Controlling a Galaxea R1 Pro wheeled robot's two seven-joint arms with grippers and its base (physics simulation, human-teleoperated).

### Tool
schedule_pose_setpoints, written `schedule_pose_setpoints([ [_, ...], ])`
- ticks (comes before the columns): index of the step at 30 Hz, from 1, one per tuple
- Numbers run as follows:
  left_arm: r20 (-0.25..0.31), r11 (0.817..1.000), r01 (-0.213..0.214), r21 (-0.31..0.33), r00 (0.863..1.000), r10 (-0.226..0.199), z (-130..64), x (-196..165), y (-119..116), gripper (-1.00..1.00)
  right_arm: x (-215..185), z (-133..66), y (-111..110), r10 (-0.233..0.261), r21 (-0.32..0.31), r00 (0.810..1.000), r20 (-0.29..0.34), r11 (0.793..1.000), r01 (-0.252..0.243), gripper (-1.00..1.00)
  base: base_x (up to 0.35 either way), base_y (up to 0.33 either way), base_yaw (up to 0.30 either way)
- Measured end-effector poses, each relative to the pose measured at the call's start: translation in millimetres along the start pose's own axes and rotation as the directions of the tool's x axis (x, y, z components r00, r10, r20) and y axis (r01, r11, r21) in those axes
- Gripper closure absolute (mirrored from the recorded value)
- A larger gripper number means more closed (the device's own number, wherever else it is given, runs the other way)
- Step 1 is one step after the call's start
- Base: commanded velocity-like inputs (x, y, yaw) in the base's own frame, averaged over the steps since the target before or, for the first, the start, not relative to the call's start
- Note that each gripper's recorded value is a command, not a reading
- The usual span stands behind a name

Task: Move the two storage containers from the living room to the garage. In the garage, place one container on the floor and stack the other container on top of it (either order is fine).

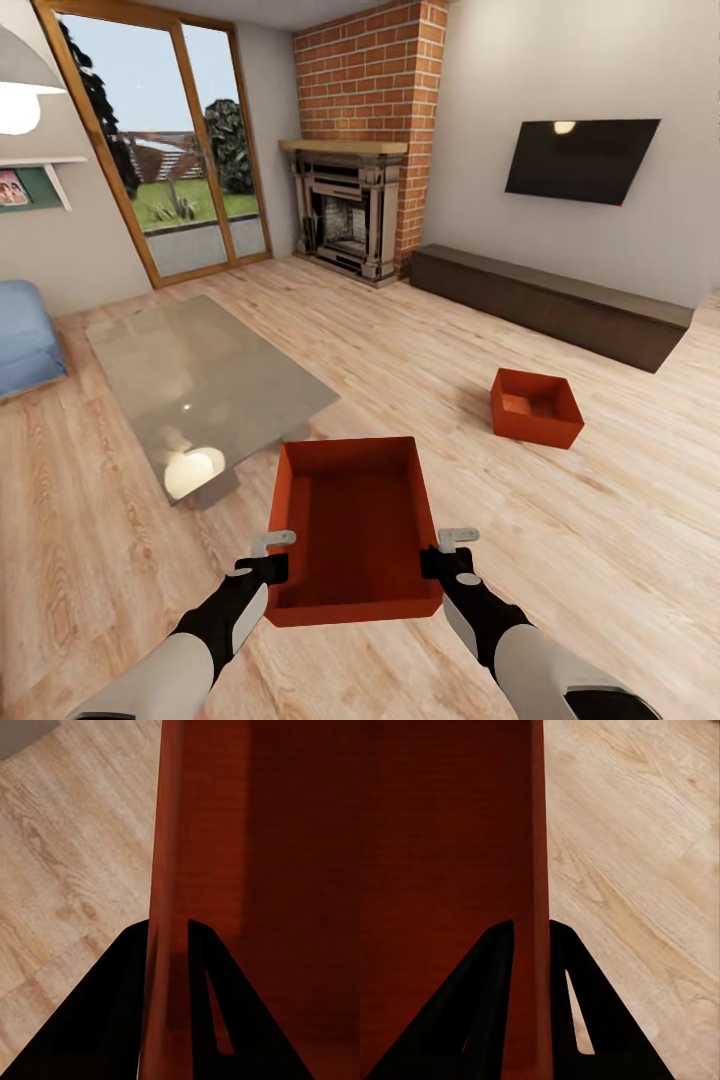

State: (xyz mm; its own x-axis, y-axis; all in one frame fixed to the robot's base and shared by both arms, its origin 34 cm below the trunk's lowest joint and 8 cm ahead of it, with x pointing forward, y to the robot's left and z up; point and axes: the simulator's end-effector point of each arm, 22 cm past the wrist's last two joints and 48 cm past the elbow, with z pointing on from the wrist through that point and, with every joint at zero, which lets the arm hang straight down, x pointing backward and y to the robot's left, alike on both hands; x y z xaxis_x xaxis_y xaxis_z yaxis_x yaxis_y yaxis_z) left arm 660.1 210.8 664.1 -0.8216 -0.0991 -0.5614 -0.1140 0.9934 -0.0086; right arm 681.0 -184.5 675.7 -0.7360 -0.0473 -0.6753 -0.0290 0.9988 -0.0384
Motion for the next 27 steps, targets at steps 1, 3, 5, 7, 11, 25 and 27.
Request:
schedule_pose_setpoints([
  [1,0.001,1.000,0.000,0.000,1.000,0.000,-0.4,-1,0,1.00,-1,-0.3,0,0.000,0.000,1.000,0.001,1.000,0.000,1.00,0.000,0.000,0.000],
  [3,0.005,1.000,0.000,0.000,1.000,0.000,-1.3,-2,0,1.00,-3,-1.0,0,0.000,0.000,1.000,0.005,1.000,0.000,1.00,0.000,0.000,0.000],
  [5,0.008,1.000,0.000,0.001,1.000,0.000,-2.2,-4,0,1.00,-4,-1.8,0,0.000,0.000,1.000,0.008,1.000,0.000,1.00,0.000,0.000,0.000],
  [7,0.011,1.000,0.000,0.001,1.000,0.000,-3.1,-6,0,1.00,-6,-2.5,0,0.000,0.001,1.000,0.011,1.000,0.000,1.00,0.000,0.000,0.000],
  [11,0.018,1.000,0.000,0.002,1.000,0.000,-5.0,-9,-1,1.00,-10,-4.0,0,0.001,0.001,1.000,0.018,1.000,-0.001,1.00,0.000,0.000,0.000],
  [25,0.041,1.000,0.001,0.004,0.999,-0.001,-11.6,-21,-1,1.00,-22,-9.4,-1,0.001,0.002,0.999,0.041,1.000,-0.002,1.00,0.000,0.000,0.000],
  [27,0.044,1.000,0.001,0.004,0.999,-0.002,-12.5,-22,-2,1.00,-24,-10.2,-1,0.001,0.002,0.999,0.044,1.000,-0.002,1.00,0.000,0.000,0.000],
])
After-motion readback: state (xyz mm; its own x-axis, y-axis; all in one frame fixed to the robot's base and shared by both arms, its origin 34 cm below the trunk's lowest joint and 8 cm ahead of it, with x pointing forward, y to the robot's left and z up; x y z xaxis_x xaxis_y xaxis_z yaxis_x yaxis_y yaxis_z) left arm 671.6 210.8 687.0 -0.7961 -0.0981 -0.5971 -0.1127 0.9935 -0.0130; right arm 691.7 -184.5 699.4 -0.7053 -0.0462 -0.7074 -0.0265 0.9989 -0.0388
